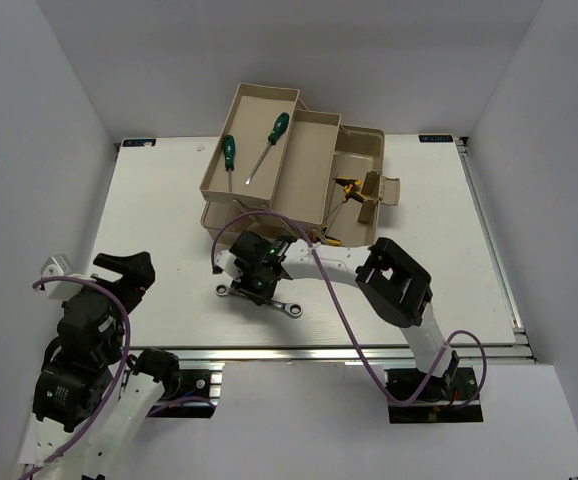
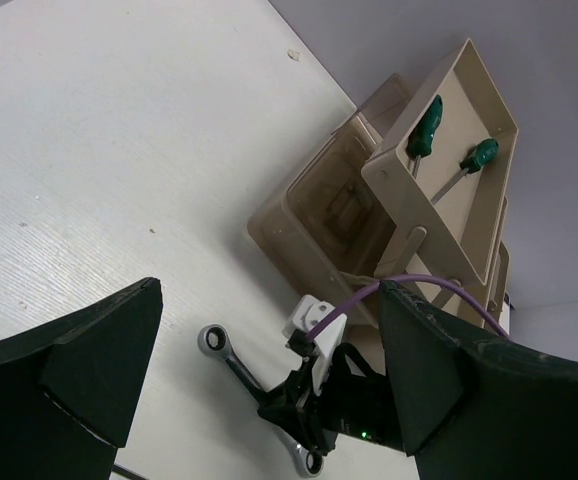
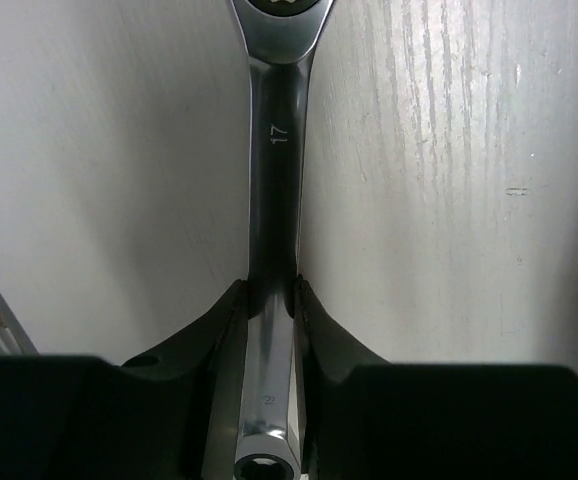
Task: Sort the tools into containers
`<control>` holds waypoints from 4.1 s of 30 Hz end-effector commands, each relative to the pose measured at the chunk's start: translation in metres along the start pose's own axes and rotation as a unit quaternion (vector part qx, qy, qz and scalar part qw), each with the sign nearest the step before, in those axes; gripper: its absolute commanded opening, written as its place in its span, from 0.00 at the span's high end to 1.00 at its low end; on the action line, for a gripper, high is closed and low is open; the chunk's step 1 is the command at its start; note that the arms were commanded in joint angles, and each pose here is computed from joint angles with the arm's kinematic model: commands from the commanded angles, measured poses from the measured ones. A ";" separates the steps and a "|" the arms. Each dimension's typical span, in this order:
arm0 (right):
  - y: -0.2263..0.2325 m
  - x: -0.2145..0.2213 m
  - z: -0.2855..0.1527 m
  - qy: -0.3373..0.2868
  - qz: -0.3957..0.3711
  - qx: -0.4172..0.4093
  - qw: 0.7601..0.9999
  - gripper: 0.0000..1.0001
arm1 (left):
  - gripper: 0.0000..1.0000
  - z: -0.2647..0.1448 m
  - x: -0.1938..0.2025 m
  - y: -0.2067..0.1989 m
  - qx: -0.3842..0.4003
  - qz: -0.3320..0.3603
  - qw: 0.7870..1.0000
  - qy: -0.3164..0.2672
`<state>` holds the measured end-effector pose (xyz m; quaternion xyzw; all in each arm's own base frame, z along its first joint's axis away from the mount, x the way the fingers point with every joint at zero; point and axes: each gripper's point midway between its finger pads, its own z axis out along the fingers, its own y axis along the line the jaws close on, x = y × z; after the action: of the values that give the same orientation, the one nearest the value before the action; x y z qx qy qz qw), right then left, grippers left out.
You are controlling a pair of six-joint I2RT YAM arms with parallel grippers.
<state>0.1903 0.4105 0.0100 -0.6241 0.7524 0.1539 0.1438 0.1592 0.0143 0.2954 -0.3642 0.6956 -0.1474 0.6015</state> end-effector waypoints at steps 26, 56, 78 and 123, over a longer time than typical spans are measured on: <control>0.013 -0.001 -0.082 -0.078 0.094 -0.117 0.986 1.00 | 0.02 0.009 0.007 -0.006 0.011 -0.001 1.000 0.006; -0.165 -0.076 -0.379 -0.512 0.325 0.163 0.778 1.00 | 0.02 0.037 0.029 -0.023 0.027 0.031 0.999 0.032; -0.309 -0.069 -0.287 -0.449 0.526 0.153 0.706 0.82 | 0.02 0.029 0.031 -0.007 0.010 0.019 0.999 0.030; -0.069 -0.152 -0.116 -0.290 -0.239 0.249 0.892 0.63 | 0.05 0.013 0.051 -0.001 0.055 -0.041 0.996 0.052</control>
<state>0.2498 0.4672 0.1173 -0.7050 0.5341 0.1440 0.4437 0.1751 -0.0175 0.2675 -0.3414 0.6943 -0.2272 0.5914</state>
